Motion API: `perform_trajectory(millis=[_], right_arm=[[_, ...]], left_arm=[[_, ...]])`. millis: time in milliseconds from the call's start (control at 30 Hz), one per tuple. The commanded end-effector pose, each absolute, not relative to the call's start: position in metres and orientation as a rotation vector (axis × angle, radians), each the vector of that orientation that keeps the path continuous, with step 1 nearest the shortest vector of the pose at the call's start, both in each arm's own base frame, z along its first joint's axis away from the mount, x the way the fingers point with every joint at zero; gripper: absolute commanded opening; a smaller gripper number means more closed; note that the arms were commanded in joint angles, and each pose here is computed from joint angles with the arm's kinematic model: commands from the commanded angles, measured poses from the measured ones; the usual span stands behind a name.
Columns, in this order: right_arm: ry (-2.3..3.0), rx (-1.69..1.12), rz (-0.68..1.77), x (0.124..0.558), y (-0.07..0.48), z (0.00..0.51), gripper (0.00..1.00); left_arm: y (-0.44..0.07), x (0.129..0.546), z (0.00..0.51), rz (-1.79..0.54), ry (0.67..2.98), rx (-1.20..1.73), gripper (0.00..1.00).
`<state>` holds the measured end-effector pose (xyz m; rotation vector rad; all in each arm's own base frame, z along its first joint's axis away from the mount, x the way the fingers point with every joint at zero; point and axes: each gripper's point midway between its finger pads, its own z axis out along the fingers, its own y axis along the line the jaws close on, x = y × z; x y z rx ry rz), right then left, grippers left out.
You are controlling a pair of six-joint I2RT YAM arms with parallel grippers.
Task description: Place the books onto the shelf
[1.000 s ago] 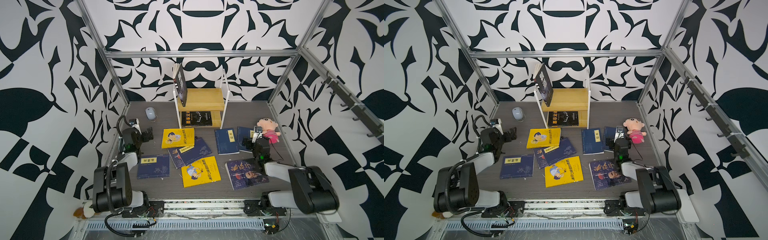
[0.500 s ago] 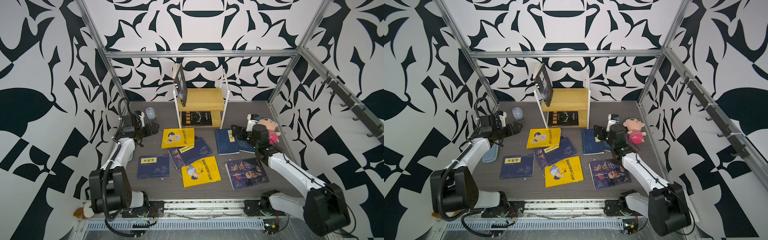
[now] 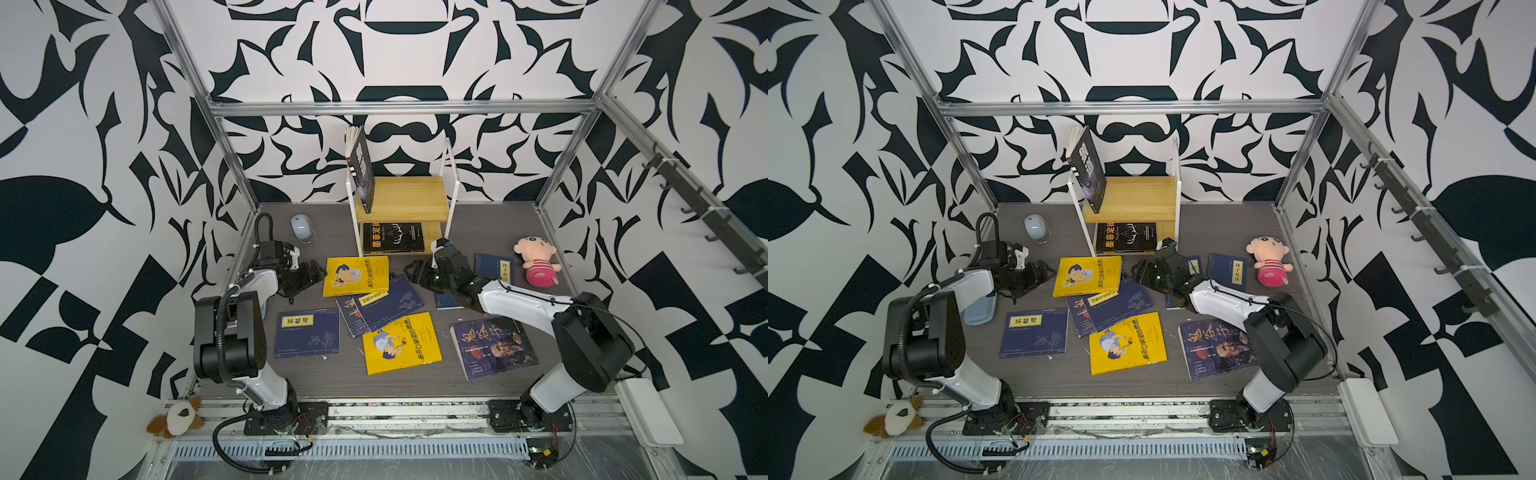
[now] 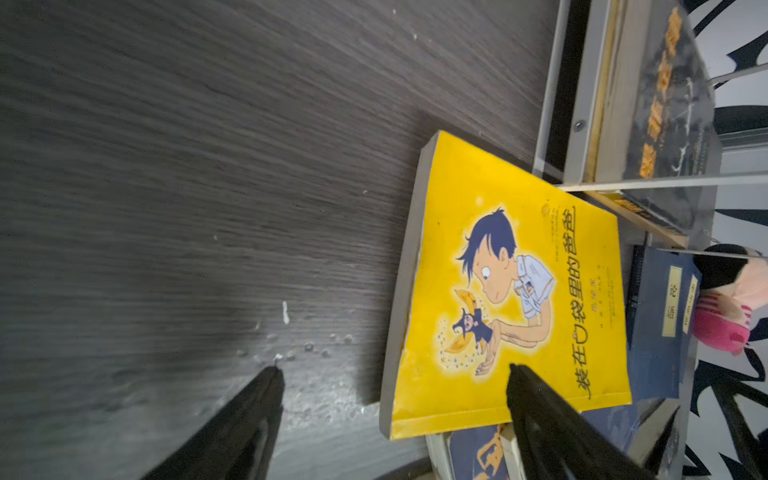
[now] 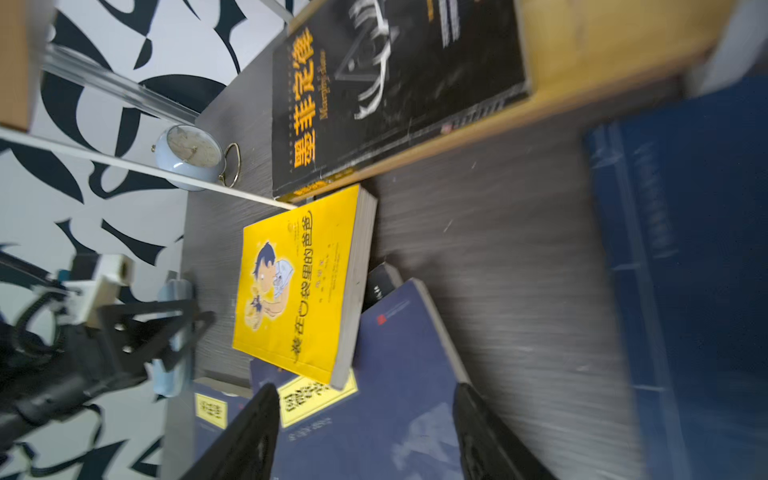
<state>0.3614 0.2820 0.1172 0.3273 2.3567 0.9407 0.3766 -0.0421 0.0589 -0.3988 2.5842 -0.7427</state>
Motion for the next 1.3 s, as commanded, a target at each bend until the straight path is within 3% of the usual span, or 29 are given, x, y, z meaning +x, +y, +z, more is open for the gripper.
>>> perform_trajectory(millis=[0, 333, 467, 867, 1000, 1267], right_arm=[[2.255, 0.457, 1.124, 0.374, 0.304, 0.142, 0.65], [2.299, 0.529, 1.324, 0.376, 0.347, 0.108, 0.58], [2.315, 0.552, 1.355, 0.377, 0.354, 0.1, 0.57], [2.314, 0.624, 1.504, 0.379, 0.381, 0.079, 0.52], [2.311, 0.611, 1.544, 0.378, 0.389, 0.082, 0.41], [2.273, 0.584, 1.584, 0.371, 0.385, 0.099, 0.04]], left_arm=[[-0.05, 0.383, 0.061, -0.812, 2.597, -0.443, 0.8], [-0.072, 0.386, 0.041, -0.853, 2.694, -0.427, 0.63], [-0.071, 0.386, 0.031, -0.848, 2.721, -0.449, 0.62], [-0.074, 0.385, 0.012, -0.84, 2.787, -0.469, 0.38], [-0.077, 0.384, 0.011, -0.841, 2.798, -0.453, 0.36], [-0.078, 0.383, 0.016, -0.828, 2.793, -0.435, 0.4]])
